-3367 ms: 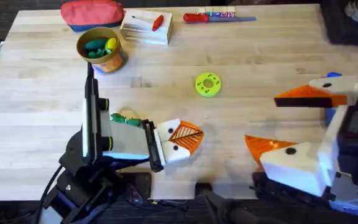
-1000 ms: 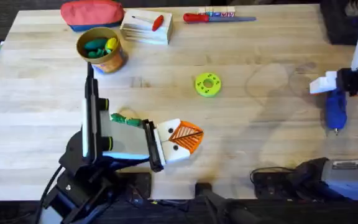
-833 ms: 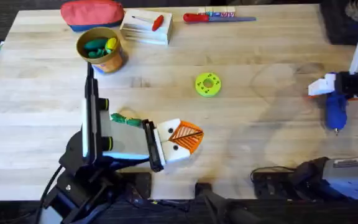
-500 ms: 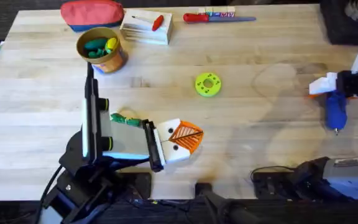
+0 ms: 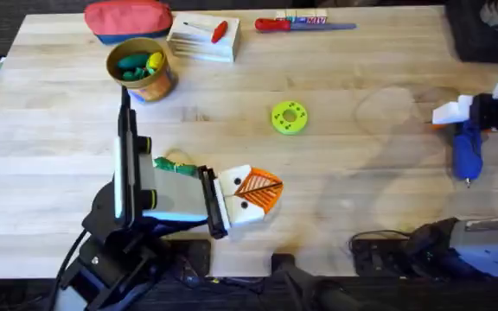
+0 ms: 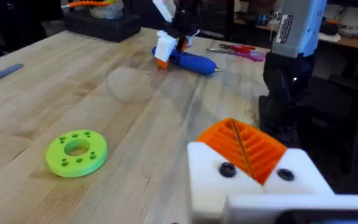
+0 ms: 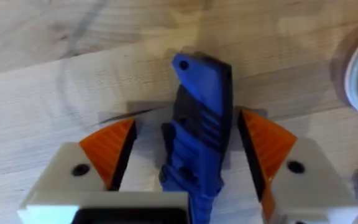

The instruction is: Pick up the gripper from the table and insert it into the empty holder that is missing its gripper. Then pick up a screw, insert it into the mounting hole, and use the screwdriver to tighten it. Finally, clean up the table by picking up the vegetable and placing it into the bucket.

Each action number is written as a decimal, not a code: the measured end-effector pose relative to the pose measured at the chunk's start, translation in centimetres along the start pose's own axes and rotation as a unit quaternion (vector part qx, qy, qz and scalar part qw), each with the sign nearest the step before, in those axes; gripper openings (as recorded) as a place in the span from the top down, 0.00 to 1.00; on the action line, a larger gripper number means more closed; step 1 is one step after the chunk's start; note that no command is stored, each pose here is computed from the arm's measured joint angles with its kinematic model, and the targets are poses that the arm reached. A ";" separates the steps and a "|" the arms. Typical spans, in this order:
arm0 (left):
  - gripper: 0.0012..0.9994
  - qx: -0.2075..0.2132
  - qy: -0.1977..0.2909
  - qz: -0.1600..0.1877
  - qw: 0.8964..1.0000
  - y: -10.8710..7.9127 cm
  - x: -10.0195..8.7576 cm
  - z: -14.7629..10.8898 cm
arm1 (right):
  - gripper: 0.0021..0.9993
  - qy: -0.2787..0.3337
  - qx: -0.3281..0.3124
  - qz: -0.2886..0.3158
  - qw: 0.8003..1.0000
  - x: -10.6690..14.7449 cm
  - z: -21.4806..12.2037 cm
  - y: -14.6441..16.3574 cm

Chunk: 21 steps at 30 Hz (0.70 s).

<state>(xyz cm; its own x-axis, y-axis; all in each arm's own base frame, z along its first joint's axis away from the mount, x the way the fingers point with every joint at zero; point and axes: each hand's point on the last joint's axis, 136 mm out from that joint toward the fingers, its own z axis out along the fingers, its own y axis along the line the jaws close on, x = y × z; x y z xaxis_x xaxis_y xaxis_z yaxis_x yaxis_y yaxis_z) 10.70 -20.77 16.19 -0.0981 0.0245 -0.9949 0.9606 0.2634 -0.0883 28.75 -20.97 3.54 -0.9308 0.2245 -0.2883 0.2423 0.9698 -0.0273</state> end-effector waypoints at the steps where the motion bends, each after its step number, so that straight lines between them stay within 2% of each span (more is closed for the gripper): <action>1: 0.99 0.000 0.000 0.000 1.000 0.0 0.0 0.0 | 0.02 0.000 -0.001 0.001 1.000 0.0 0.0 0.0; 4: 0.99 0.000 0.000 0.000 1.000 0.0 0.0 0.0 | 0.06 -0.001 -0.004 0.006 1.000 0.1 0.0 0.0; 9: 0.99 0.000 0.000 0.000 1.000 0.0 0.0 0.0 | 0.39 0.000 -0.006 0.014 1.000 0.2 0.0 -0.3; 16: 0.99 0.000 0.000 0.000 1.000 0.0 0.0 0.0 | 0.47 0.001 -0.008 0.016 1.000 0.4 -0.1 -0.3; 21: 0.99 0.000 0.000 0.000 1.000 0.0 0.0 0.0 | 0.68 -0.001 -0.005 0.016 1.000 0.3 -0.1 -0.4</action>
<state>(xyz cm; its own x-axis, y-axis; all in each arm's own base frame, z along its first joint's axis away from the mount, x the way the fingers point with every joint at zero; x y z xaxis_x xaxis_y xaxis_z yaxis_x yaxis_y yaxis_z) 10.70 -20.78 16.19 -0.0981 0.0246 -0.9949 0.9608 0.2630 -0.0883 28.36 -21.32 3.53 -0.9224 0.2551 -0.2900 0.2692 0.9631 -0.0089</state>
